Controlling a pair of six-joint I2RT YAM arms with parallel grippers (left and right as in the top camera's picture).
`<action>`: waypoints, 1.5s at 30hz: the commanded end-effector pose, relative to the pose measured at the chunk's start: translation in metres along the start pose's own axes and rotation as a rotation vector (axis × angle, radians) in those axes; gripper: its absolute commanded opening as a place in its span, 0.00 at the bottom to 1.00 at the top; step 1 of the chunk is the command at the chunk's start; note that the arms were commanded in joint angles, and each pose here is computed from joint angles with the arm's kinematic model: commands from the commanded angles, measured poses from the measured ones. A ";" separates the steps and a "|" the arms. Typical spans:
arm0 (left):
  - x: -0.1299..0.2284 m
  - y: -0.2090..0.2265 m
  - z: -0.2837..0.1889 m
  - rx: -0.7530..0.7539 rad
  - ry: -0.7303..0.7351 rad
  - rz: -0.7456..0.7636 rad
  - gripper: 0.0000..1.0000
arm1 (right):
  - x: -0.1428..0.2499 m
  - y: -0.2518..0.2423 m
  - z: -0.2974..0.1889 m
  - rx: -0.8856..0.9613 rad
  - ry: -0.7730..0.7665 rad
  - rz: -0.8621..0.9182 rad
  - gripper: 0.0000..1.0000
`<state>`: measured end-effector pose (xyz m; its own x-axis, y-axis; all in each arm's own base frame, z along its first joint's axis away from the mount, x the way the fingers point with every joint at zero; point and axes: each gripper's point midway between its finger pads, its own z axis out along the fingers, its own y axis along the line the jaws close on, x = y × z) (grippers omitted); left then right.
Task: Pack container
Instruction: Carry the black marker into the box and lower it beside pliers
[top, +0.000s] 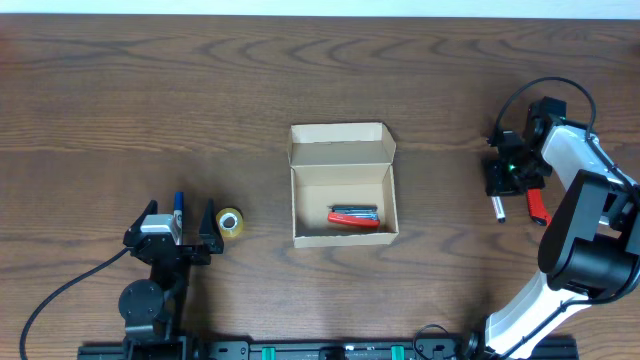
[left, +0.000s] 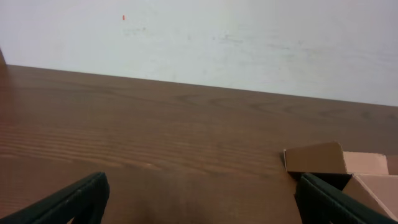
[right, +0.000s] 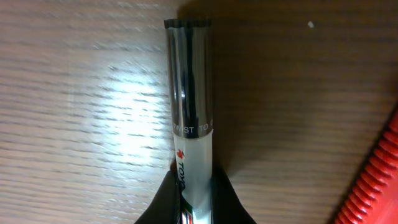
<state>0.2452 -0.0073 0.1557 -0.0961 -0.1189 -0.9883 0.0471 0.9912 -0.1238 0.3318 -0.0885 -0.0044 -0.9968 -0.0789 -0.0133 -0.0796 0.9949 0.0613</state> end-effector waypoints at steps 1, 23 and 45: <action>0.016 -0.005 0.000 0.031 0.055 -0.009 0.95 | -0.013 0.024 0.002 -0.119 -0.046 0.010 0.01; 0.016 -0.005 0.000 0.032 0.055 -0.009 0.95 | -0.026 0.301 -0.249 -0.352 -0.626 -1.060 0.01; 0.016 -0.005 0.000 0.032 0.055 -0.009 0.95 | 0.032 0.332 -0.146 -0.330 -0.184 -1.562 0.01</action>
<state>0.2452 -0.0073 0.1556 -0.0964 -0.1189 -0.9882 0.0470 0.9912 -0.1238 0.2667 0.2351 0.1853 0.0653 -0.9022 -0.4263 -0.9957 -0.0874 0.0324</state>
